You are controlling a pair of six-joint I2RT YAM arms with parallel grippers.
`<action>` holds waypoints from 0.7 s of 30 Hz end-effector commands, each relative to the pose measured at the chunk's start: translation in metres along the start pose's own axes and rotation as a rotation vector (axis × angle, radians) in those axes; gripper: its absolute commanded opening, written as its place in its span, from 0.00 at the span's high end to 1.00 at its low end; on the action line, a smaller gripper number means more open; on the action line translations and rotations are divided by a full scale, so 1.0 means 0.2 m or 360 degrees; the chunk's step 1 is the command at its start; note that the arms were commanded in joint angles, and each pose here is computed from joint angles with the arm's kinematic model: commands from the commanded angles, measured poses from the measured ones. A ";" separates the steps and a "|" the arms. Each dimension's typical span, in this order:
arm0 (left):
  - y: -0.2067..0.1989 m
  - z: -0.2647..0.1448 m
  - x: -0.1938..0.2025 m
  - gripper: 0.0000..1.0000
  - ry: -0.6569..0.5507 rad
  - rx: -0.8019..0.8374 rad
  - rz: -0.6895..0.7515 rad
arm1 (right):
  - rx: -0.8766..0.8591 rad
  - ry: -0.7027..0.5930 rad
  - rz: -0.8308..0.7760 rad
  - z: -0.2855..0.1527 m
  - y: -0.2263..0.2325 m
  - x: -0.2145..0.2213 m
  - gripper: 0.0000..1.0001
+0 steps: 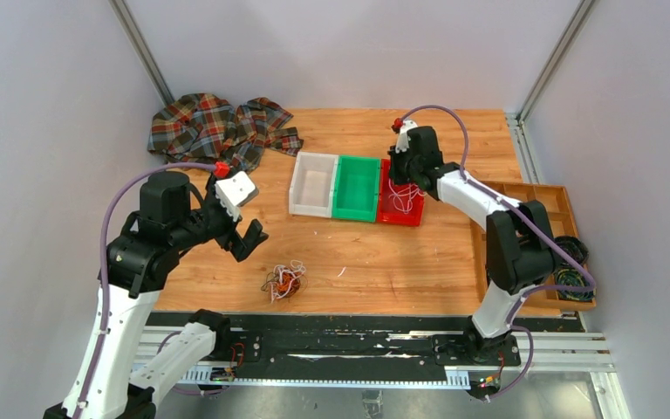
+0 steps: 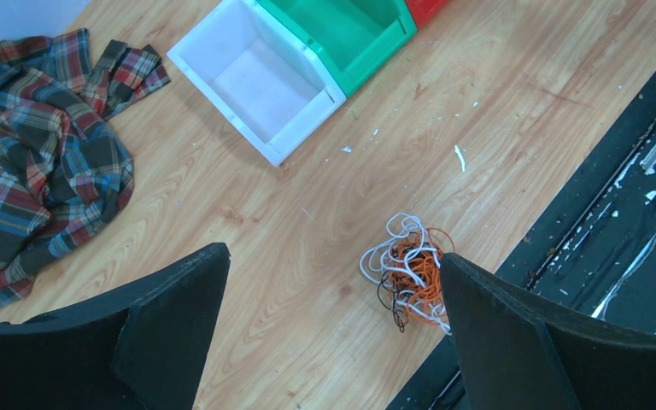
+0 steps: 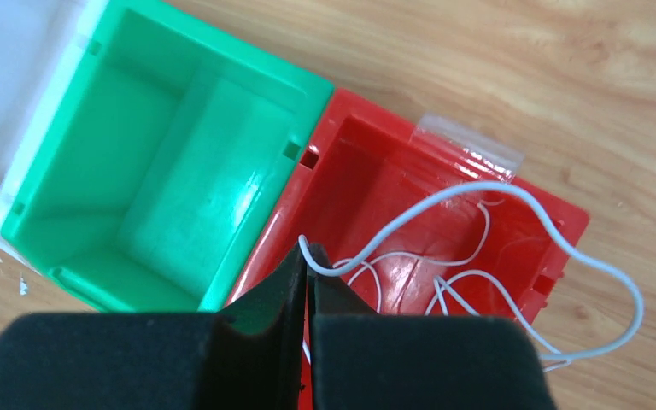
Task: Untangle the cables
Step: Place the cable in the bin.
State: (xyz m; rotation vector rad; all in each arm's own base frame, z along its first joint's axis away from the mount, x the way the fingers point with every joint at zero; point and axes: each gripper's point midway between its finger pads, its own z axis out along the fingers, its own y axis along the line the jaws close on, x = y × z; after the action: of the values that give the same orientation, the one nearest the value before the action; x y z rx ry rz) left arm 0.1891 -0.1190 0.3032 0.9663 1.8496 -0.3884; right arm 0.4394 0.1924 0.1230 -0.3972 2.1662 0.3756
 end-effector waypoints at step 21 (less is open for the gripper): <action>0.00 -0.01 0.04 0.02 0.0050 -0.0004 0.0081 | -0.0059 0.0201 0.0143 -0.36 0.14 -0.19 0.58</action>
State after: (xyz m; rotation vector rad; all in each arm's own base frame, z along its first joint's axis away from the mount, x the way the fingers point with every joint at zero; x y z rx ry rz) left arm 0.1864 -0.1170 0.3009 0.9923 1.8479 -0.3739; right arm 0.4070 0.1883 0.1495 -0.3560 2.3875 0.4113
